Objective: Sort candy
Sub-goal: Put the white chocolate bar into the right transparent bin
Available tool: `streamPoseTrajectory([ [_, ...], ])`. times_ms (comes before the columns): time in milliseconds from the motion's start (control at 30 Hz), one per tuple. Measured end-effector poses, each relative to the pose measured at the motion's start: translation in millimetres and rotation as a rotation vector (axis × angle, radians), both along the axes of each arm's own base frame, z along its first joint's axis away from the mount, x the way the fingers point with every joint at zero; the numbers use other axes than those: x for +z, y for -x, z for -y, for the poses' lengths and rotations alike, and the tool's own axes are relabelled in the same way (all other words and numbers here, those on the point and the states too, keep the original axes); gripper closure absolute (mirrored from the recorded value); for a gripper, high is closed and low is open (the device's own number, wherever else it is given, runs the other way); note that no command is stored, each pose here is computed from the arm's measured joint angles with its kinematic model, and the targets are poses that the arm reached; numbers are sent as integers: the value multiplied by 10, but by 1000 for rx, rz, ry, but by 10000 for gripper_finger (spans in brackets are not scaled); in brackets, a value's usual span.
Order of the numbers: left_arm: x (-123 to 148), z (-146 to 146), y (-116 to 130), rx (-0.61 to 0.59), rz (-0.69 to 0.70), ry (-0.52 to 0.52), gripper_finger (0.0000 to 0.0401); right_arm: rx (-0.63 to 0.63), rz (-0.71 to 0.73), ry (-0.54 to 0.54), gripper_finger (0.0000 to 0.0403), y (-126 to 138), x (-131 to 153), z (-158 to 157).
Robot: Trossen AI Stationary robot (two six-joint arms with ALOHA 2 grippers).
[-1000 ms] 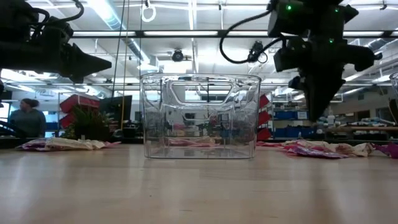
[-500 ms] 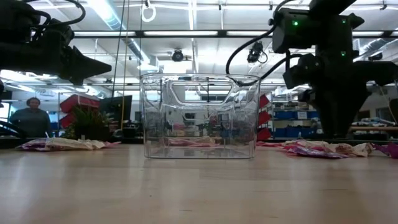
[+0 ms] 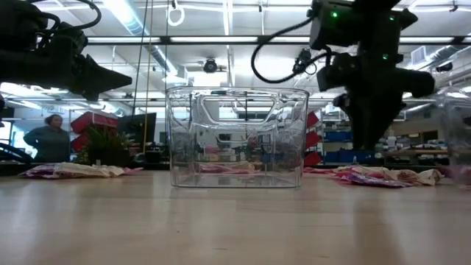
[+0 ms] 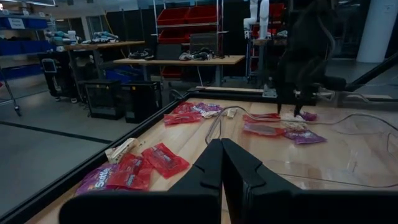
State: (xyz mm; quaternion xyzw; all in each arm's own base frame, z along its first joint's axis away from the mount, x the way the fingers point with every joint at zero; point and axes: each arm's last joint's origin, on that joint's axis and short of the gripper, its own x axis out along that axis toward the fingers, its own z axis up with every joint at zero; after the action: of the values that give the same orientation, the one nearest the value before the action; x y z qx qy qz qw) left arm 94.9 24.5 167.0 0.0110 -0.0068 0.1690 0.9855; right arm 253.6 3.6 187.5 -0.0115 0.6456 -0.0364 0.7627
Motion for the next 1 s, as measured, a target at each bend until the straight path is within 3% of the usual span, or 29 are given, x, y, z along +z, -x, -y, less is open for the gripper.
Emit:
streamPoseTrajectory([
  [333, 0, 0, 0, 0, 0, 0, 395, -5, -104, -3, 228, 89, -26, 149],
  [500, -1, 0, 0, 0, -1, 0, 395, 75, -152, -58, 235, 111, -55, 160],
  [800, -1, 0, 0, 0, -1, 0, 395, 136, -243, -138, 245, 28, -306, 200],
  [1000, -1, 0, 0, 0, -1, 0, 395, 110, -263, -164, 244, -9, -411, 245],
])
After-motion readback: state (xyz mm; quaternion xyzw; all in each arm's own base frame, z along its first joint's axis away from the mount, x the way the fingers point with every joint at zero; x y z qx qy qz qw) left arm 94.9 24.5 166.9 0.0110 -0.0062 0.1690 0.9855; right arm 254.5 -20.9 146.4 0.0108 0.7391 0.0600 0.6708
